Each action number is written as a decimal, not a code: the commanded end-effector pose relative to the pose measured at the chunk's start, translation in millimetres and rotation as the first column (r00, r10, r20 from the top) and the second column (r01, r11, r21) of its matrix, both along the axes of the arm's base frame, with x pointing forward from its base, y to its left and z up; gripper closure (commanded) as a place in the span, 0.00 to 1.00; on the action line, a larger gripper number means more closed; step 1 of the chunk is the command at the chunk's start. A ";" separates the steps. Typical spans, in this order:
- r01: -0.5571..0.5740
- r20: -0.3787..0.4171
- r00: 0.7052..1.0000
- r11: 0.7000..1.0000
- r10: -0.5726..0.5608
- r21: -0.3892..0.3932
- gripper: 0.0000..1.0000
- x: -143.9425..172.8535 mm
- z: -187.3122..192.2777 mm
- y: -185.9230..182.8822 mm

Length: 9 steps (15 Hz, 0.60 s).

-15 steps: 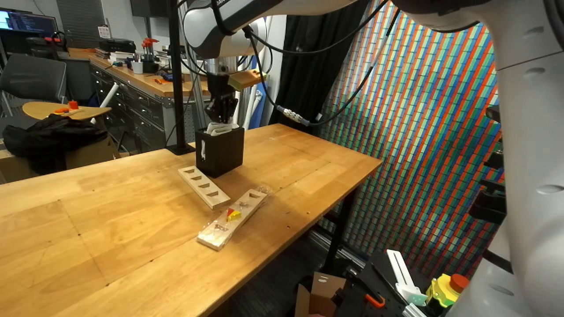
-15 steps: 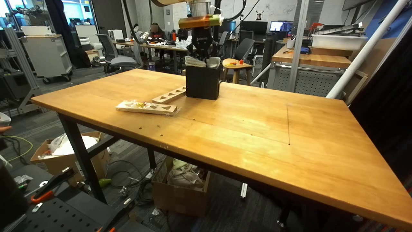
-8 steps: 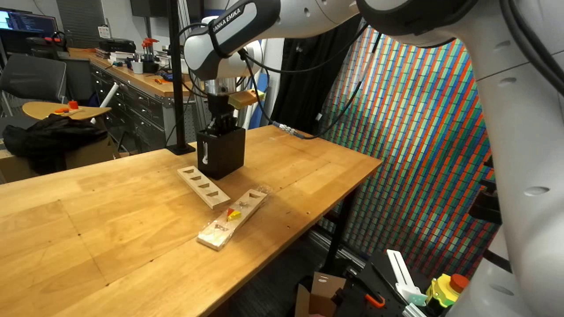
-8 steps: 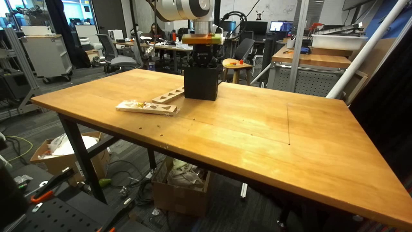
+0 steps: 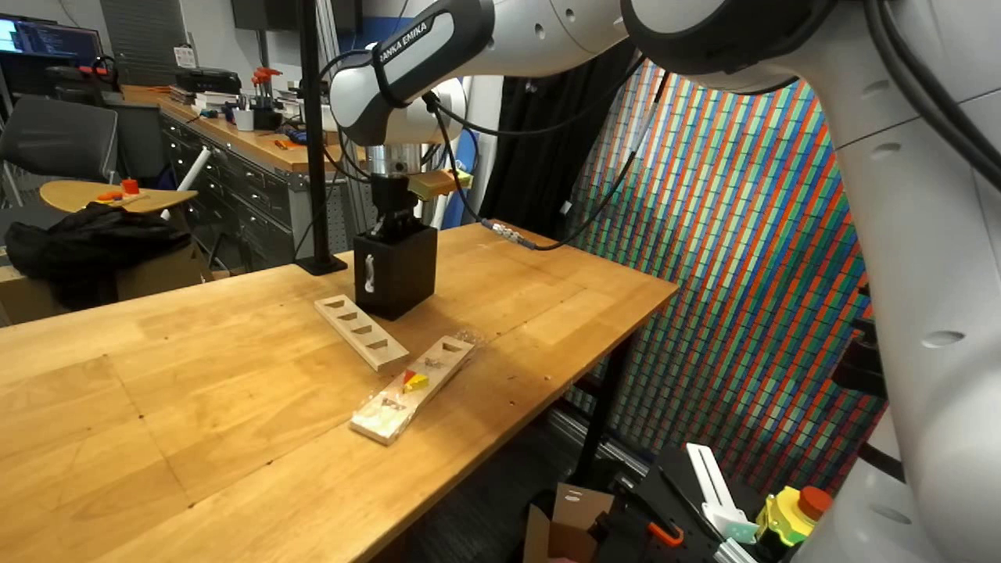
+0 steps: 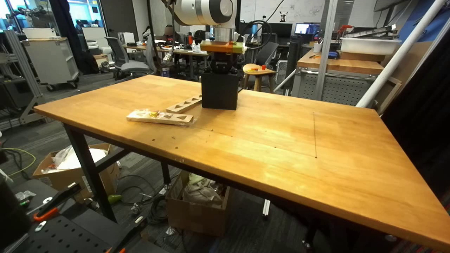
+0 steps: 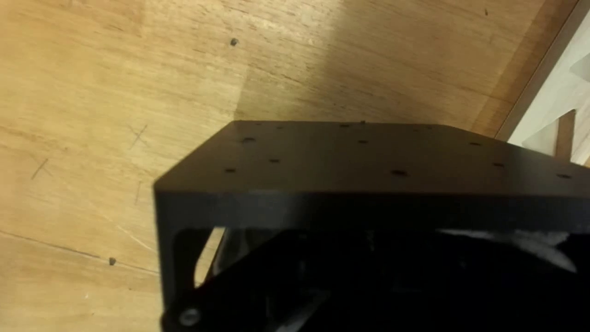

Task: Put the cloth in the black box

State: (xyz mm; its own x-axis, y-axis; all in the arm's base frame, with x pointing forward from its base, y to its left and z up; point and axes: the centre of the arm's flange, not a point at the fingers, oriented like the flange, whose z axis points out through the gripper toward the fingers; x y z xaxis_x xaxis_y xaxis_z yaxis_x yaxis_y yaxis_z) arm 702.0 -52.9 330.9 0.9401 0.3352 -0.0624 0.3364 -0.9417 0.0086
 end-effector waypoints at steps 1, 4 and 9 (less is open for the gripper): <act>-0.008 0.000 1.000 1.000 0.008 0.014 0.83 -3.2 16.0 0.8; -0.015 0.056 0.998 1.000 0.017 -0.025 0.51 -10.2 53.5 6.4; -0.031 0.142 0.989 0.995 0.045 -0.099 0.14 -20.5 119.4 9.5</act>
State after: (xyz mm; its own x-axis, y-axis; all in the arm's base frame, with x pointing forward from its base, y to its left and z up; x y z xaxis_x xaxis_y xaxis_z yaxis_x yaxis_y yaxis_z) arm 697.4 -46.4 410.8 0.9316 0.3630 0.0206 0.3596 -0.9283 0.0944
